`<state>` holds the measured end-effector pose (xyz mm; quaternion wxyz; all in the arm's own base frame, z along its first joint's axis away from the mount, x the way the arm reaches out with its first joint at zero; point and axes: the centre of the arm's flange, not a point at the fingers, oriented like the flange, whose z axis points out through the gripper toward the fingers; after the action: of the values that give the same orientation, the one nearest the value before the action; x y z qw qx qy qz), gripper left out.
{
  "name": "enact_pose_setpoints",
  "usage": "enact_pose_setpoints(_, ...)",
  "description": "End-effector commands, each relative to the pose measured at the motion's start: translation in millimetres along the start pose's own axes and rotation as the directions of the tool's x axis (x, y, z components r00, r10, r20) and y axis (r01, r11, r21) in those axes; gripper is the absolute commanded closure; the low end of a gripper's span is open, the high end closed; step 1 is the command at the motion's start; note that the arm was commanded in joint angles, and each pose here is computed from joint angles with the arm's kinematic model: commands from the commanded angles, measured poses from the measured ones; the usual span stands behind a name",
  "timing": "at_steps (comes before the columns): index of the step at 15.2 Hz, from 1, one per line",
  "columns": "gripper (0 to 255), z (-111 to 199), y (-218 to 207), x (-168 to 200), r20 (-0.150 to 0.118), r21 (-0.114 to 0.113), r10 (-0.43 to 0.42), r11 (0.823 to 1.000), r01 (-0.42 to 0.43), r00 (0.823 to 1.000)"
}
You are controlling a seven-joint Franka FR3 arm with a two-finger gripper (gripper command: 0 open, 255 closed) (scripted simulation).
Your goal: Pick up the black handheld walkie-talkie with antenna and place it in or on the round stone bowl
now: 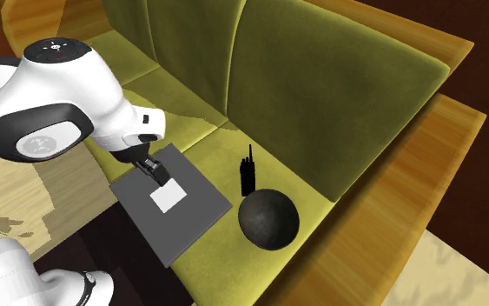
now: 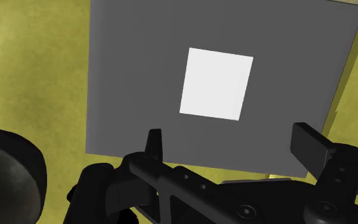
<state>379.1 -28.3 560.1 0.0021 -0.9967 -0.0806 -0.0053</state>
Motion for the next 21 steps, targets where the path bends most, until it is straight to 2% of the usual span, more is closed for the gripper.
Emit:
enact_pose_setpoints(1,0,14,12,17,-0.005,-0.009,-0.024,1.0,0.024,1.0)
enact_pose_setpoints(11,0,74,66,115,-0.02,-0.048,-0.137,0.99,0.136,0.99)
enact_pose_setpoints(21,0,131,109,220,-0.03,-0.089,-0.248,0.965,0.245,0.968)
